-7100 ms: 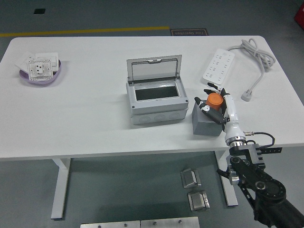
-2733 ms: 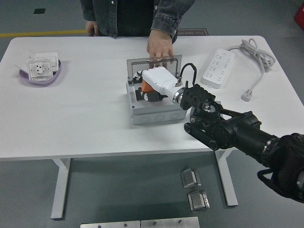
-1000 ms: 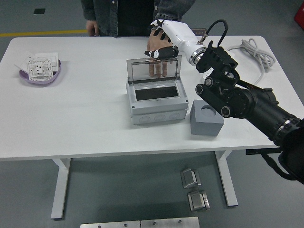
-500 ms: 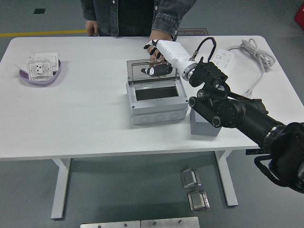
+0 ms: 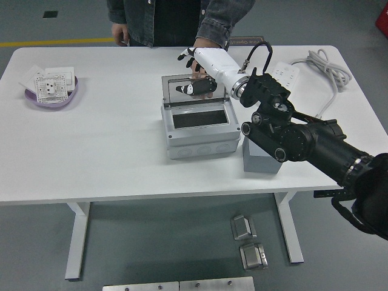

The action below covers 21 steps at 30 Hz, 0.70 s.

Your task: Pick up the cylinder from the cube,place it in the box,flap close box

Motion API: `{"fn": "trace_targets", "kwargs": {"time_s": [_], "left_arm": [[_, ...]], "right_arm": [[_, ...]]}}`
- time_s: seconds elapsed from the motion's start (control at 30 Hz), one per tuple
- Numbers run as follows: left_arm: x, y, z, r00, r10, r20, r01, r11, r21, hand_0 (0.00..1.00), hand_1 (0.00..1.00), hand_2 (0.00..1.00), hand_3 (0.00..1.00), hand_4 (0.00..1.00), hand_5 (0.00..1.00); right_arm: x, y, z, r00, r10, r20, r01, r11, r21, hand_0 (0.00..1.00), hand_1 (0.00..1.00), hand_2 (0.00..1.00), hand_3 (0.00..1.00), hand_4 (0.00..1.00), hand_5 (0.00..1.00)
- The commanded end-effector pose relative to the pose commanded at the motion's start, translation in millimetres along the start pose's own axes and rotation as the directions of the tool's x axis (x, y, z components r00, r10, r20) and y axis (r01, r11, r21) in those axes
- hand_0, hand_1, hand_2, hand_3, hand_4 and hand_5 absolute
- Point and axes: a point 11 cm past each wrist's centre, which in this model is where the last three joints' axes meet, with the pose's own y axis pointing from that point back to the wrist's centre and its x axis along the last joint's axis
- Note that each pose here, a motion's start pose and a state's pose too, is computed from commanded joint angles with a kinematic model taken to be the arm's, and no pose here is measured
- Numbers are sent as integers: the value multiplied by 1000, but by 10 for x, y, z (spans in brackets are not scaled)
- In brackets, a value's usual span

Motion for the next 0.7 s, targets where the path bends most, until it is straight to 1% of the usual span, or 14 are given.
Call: {"fn": "trace_targets", "kwargs": {"time_s": [0.17, 0.2, 0.33, 0.37, 0.57, 0.6, 0.7], "left_arm": [[4, 1, 8, 1000, 1, 2, -1, 1000, -1, 679, 661, 578, 595, 502, 17], [5, 2, 16, 1000, 1, 2, -1, 1000, -2, 679, 662, 578, 595, 502, 17], [11, 5, 59, 1000, 2, 6, -2, 1000, -9, 679, 662, 578, 595, 502, 17], [13, 6, 70, 1000, 2, 8, -2, 1000, -11, 679, 662, 578, 595, 502, 16], [24, 14, 147, 1000, 3, 20, -3, 1000, -23, 679, 662, 578, 595, 502, 16], [25, 15, 155, 1000, 3, 21, -3, 1000, -24, 680, 661, 578, 595, 502, 16], [28, 16, 163, 1000, 3, 26, -3, 1000, -25, 680, 661, 578, 595, 502, 16]], "right_arm": [[95, -16, 49, 1000, 14, -5, -14, 1000, -14, 441, 519, 615, 754, 880, 395], [101, -19, 67, 1000, 14, -3, -14, 1000, -19, 398, 489, 614, 756, 880, 399], [89, -23, 180, 1000, 12, 14, -11, 999, -53, 398, 489, 614, 756, 880, 399], [80, -22, 207, 1000, 10, 18, -9, 998, -60, 327, 418, 604, 750, 883, 402], [6, 9, 406, 999, -5, 37, 10, 994, -113, 327, 418, 604, 750, 883, 402], [5, 13, 429, 999, -6, 39, 11, 993, -119, 387, 442, 599, 747, 884, 407], [18, 17, 469, 999, -4, 46, 10, 991, -130, 387, 442, 599, 747, 884, 407]]}}
